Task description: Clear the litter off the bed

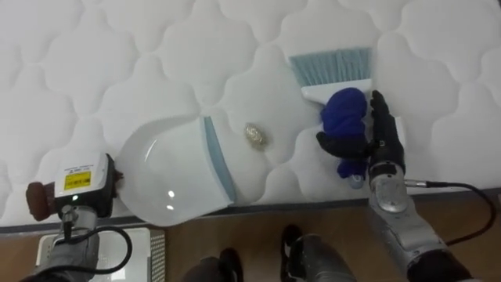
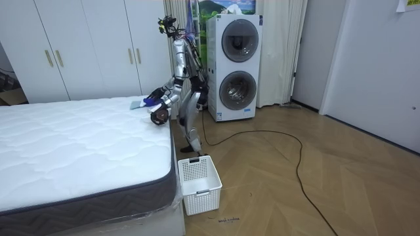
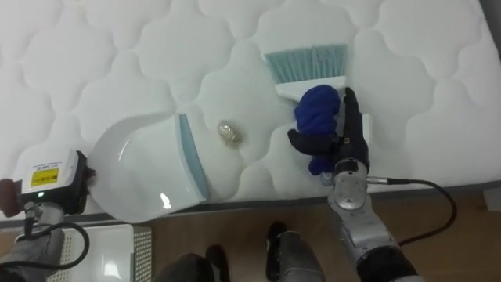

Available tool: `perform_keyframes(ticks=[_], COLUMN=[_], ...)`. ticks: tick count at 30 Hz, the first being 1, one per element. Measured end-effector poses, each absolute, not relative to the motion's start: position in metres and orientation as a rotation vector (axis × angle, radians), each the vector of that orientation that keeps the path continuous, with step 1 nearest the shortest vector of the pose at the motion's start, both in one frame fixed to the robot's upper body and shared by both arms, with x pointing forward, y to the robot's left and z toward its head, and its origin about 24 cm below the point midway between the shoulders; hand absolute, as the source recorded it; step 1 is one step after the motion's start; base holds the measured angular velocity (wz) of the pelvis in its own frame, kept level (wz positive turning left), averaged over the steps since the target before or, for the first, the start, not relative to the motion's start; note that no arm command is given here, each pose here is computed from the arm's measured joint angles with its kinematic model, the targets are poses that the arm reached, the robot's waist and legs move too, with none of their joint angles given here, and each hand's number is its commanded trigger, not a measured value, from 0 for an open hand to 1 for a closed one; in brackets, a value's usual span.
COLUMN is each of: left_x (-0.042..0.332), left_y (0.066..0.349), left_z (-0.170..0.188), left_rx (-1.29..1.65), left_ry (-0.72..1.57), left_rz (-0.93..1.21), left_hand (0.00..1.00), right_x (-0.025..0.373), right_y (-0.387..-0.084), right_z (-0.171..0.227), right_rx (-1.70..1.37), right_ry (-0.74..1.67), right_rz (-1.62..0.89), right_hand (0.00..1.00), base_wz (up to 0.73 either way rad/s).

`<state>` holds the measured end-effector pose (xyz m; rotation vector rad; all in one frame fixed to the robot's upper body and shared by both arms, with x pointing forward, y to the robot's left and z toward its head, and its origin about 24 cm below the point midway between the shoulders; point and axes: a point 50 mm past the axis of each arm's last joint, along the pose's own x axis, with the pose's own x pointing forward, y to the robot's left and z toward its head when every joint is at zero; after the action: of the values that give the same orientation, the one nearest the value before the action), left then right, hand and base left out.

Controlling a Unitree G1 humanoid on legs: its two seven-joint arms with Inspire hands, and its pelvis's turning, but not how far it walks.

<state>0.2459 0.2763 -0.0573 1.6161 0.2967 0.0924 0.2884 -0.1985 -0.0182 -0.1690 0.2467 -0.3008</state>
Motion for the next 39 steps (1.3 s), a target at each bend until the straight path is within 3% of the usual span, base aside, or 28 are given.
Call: perform_keyframes(ticks=[22,23,24,25,39], left_x=[0.257,0.257,0.257,0.257,0.260], left_y=[0.273,0.273,0.273,0.273,0.272], left_z=[-0.049,-0.049,-0.049,-0.049,-0.048], left_rx=[1.650,1.652,1.653,1.654,1.671], left_ry=[0.262,0.263,0.264,0.264,0.271], left_rz=[0.081,0.083,0.084,0.085,0.088], left_hand=[1.00,1.00,1.00,1.00,1.00], right_x=[0.289,0.290,0.289,0.288,0.295], right_y=[-0.215,-0.215,-0.215,-0.216,-0.248], right_z=[-0.037,-0.037,-0.037,-0.039,-0.029], right_rx=[-0.395,-0.409,-0.422,-0.452,-0.778], right_ry=[0.330,0.327,0.330,0.335,0.376], right_rz=[-0.243,-0.238,-0.234,-0.224,-0.294], right_hand=[0.00,0.20,0.89,1.00,1.00], base_wz=[0.05,0.00,0.00,0.00,0.03])
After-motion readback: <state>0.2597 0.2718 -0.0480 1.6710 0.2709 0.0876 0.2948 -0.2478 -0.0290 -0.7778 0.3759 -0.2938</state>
